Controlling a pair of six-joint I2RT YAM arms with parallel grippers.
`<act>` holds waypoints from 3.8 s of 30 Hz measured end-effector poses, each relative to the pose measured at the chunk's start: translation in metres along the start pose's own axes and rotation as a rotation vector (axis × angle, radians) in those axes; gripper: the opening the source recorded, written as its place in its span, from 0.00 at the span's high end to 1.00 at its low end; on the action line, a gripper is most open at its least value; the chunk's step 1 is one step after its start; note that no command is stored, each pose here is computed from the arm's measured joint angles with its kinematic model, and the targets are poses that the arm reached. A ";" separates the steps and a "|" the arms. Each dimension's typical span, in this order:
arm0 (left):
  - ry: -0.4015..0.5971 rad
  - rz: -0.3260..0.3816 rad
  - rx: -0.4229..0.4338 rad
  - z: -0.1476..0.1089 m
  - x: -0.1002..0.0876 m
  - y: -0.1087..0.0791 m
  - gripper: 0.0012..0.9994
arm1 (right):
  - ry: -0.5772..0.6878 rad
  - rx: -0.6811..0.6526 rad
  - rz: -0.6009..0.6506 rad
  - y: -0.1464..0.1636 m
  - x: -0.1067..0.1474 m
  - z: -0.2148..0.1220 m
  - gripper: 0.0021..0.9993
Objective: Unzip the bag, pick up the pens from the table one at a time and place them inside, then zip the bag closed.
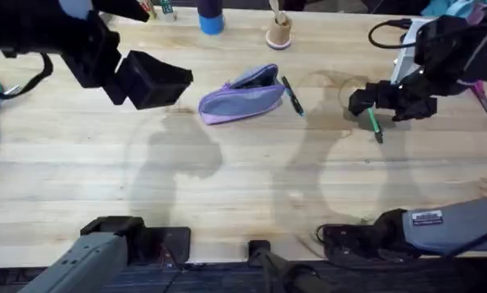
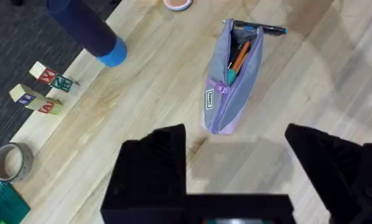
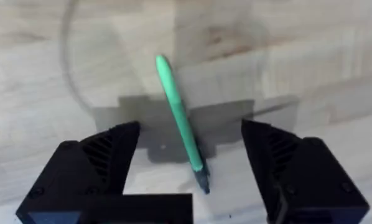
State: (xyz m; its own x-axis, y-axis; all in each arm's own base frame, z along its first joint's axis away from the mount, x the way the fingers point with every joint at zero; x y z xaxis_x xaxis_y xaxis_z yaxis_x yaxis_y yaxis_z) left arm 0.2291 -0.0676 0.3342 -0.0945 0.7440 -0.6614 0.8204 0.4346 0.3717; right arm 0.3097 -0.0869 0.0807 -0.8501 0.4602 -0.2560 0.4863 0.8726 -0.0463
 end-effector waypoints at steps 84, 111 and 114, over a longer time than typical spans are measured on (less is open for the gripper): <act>-0.001 0.001 -0.001 0.000 0.000 0.000 0.01 | -0.699 -0.677 -1.568 0.217 0.044 -0.168 0.97; -0.001 0.001 -0.001 0.000 0.000 0.000 0.01 | -0.732 -0.623 -2.199 0.278 0.107 -0.112 0.97; -0.001 0.001 -0.001 0.000 0.000 0.000 0.01 | -0.721 -0.625 -2.212 0.279 0.108 -0.107 0.97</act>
State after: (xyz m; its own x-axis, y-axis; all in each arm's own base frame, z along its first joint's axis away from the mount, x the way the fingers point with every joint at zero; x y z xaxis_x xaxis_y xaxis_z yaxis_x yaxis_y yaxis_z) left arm 0.2294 -0.0676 0.3344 -0.0932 0.7440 -0.6616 0.8197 0.4346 0.3732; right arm 0.3318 0.2234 0.1438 0.4236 -0.8067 -0.4120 -0.8611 -0.2175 -0.4595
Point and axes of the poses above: each hand's point on the last joint's axis, 136 mm out from that joint toward the fingers, its own z axis out along the fingers, its own y axis along the line the jaws close on, x = y × z, the point moved 4 cm from there along -z, back along the fingers, and after that the axes turned 15 degrees about z, right-handed, at the moved point
